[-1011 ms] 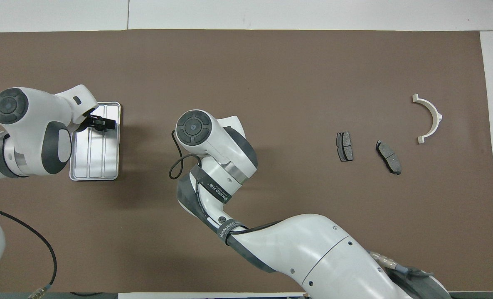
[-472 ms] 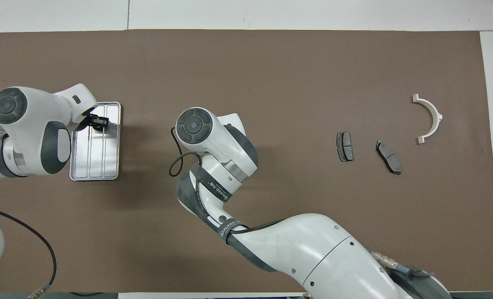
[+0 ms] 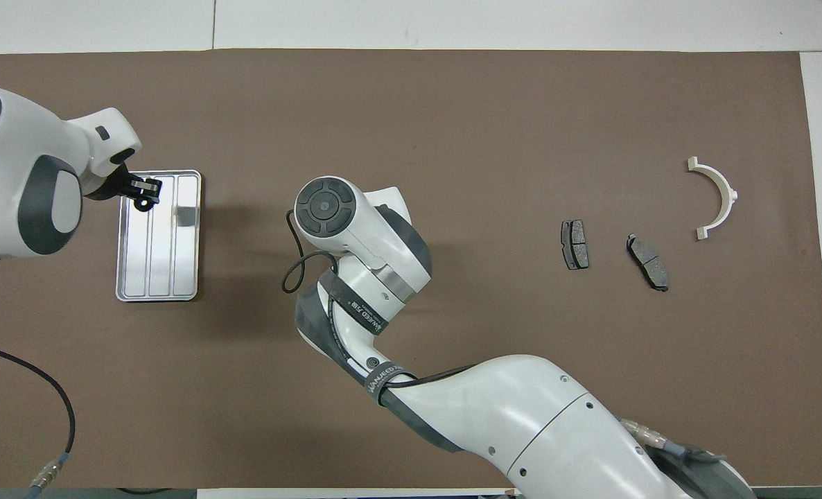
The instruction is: Place bearing gear from tray to pile
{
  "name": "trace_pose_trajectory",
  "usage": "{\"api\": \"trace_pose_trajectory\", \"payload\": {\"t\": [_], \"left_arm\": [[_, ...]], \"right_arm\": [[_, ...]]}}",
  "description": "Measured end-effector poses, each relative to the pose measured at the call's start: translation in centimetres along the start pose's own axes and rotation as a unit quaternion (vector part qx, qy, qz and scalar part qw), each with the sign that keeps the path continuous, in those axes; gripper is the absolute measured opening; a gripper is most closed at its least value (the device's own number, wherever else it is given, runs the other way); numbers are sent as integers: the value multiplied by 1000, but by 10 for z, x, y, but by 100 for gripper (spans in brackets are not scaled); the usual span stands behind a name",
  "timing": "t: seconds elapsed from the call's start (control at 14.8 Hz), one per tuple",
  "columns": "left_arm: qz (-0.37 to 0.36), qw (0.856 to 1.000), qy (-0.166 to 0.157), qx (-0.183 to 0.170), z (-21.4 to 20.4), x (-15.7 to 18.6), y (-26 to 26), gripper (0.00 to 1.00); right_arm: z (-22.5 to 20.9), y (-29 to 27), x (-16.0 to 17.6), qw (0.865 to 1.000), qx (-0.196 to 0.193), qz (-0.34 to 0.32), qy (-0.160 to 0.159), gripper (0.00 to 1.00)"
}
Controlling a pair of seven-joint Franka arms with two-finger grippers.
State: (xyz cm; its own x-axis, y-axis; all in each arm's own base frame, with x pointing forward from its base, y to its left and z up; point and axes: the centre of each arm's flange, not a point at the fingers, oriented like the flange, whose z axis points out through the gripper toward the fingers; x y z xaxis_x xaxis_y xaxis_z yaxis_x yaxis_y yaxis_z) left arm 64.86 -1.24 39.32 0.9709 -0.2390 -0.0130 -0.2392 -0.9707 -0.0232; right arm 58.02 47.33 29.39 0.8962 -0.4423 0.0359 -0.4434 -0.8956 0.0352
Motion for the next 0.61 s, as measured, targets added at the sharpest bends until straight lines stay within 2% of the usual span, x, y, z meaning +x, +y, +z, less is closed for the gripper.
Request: {"api": "trace_pose_trajectory", "payload": {"t": [0.07,0.2,0.4,0.47,0.61], "left_arm": [[-1,1000,-7,-1,-27,2,-1,34],[-3,1000,-17,-6,-69,0,-2,34],[-10,999,-29,-38,-93,-3,11,34],[-20,998,-29,-48,-98,-2,25,34],[-54,996,-39,-56,-108,1,79,34]], "right_arm": [[-11,12,19,1000,-16,-4,-3,24],[-71,54,80,998,-37,-42,-17,24],[-172,169,180,990,-34,-129,-39,24],[-189,211,211,986,-29,-159,-41,24],[-191,277,262,975,-20,-218,-45,24]]}}
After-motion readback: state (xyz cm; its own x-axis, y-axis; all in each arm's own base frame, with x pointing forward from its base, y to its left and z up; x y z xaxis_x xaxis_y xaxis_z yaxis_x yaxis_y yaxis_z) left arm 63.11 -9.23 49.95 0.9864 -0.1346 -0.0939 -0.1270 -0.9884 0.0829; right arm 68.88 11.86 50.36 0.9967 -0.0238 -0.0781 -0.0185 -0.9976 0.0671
